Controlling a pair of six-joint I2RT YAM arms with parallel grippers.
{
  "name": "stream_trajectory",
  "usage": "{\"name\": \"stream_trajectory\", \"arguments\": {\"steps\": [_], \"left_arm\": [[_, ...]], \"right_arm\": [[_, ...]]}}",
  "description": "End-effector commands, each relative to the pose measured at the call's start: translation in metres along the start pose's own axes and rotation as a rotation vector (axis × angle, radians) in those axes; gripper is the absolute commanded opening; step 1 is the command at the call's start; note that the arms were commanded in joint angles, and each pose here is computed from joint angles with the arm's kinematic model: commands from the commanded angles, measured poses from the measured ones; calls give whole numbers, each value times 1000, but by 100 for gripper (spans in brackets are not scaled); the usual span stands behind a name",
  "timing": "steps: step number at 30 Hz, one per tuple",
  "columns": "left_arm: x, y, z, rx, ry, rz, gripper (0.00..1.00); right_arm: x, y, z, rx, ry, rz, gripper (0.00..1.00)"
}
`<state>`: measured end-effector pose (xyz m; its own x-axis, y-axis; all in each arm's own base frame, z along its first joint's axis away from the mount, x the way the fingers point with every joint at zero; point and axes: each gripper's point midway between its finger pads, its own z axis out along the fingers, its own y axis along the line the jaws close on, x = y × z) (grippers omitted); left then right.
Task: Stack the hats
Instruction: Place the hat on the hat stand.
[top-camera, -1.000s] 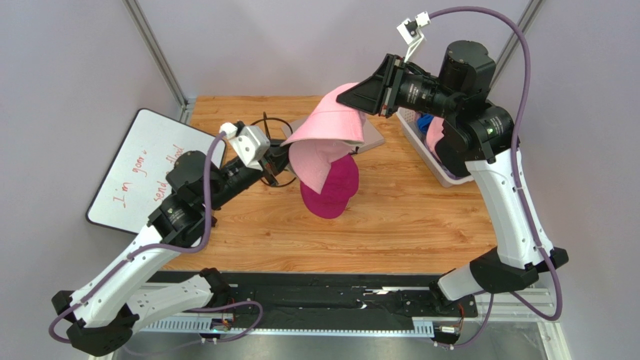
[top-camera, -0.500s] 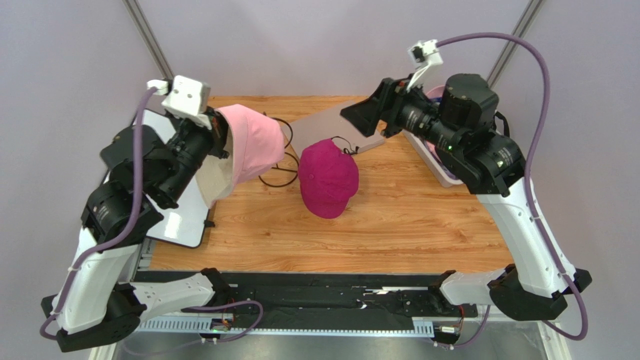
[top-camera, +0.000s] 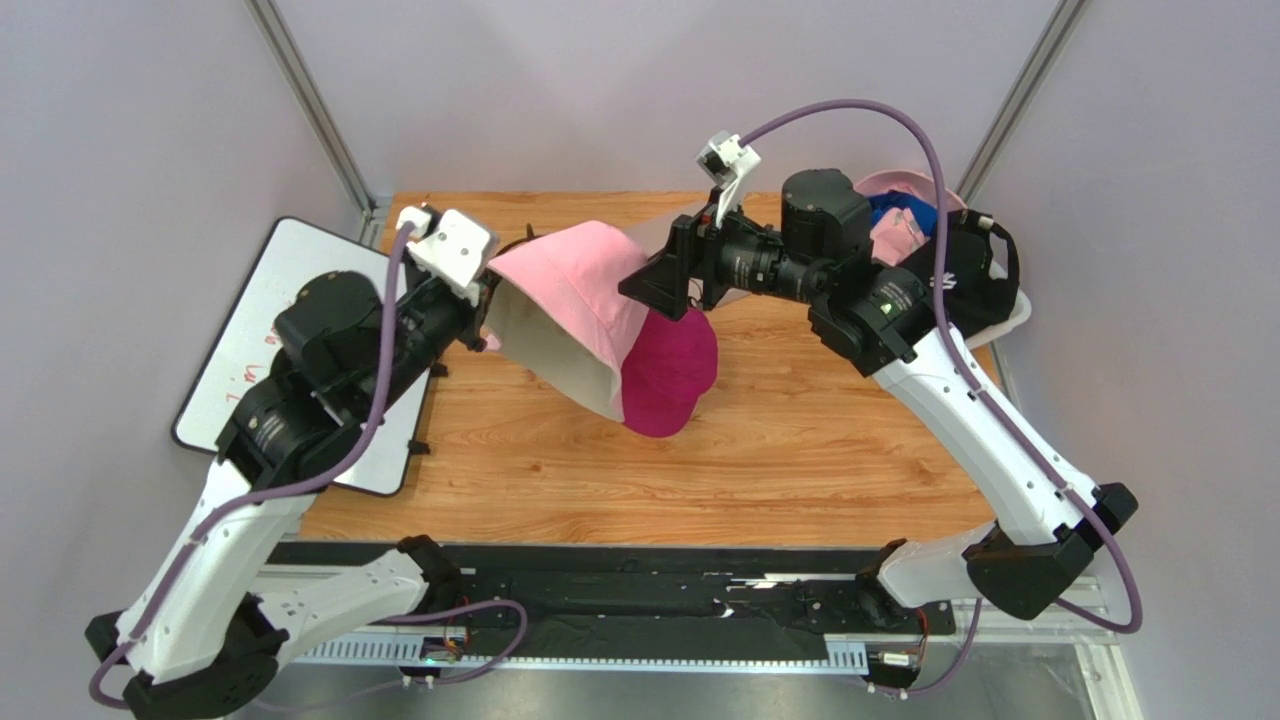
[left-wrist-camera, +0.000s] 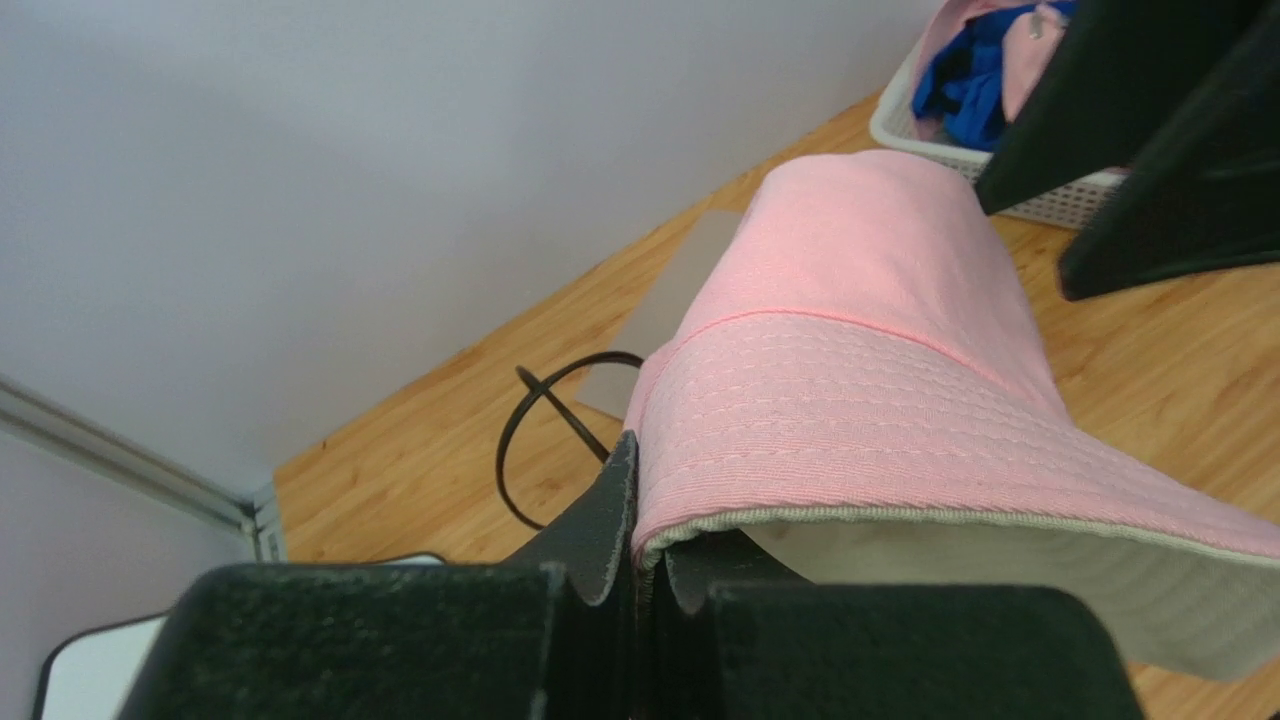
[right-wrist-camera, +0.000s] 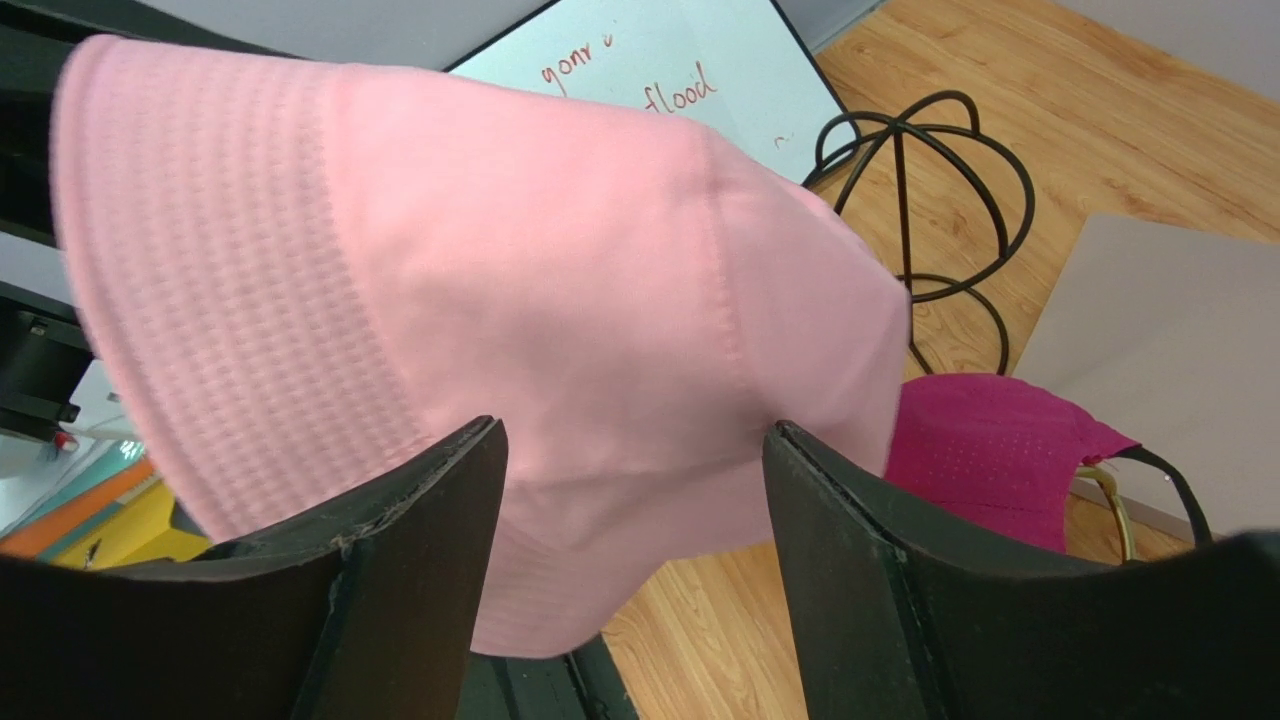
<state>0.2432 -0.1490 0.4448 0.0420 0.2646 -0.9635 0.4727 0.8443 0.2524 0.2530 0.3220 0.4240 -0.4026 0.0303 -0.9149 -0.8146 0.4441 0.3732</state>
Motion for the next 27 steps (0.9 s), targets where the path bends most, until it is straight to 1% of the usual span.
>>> {"name": "stream_trajectory", "arguments": {"steps": [1,2,5,8,9,11,12,15,19,20,23,25,27], "left_arm": [[-47,-11,-31,136,-269,126,0],[-51,-12,-43,150,-309,141,0],[-46,-16,-56,179,-344,199,0],[-42,-23,-65,229,-345,241,0],[-40,-25,-69,243,-340,249,0],[-41,-28,-75,268,-348,252,0],[-41,-29,-79,282,-350,258,0],[-47,-36,-94,331,-388,259,0],[-56,-40,-109,368,-435,250,0],[-57,-40,-114,370,-446,246,0],[-62,-40,-122,381,-472,239,0],[-65,-43,-126,397,-485,231,0],[-68,-45,-130,412,-497,224,0]], "right_arm": [[-30,10,-9,-61,-108,-87,68],[-32,13,-13,-72,-116,-87,68],[-32,19,-19,-123,-115,-93,68],[-21,24,-20,-202,-91,-119,67],[-12,34,-22,-277,-78,-139,68],[-2,40,-24,-339,-61,-151,68],[3,50,-30,-401,-49,-162,68],[19,58,-34,-485,-37,-182,67],[29,69,-49,-537,-57,-218,66],[39,67,-50,-547,-42,-210,66],[47,67,-55,-539,-65,-251,66],[46,66,-55,-528,-75,-265,66],[46,69,-55,-554,-66,-261,66]]}}
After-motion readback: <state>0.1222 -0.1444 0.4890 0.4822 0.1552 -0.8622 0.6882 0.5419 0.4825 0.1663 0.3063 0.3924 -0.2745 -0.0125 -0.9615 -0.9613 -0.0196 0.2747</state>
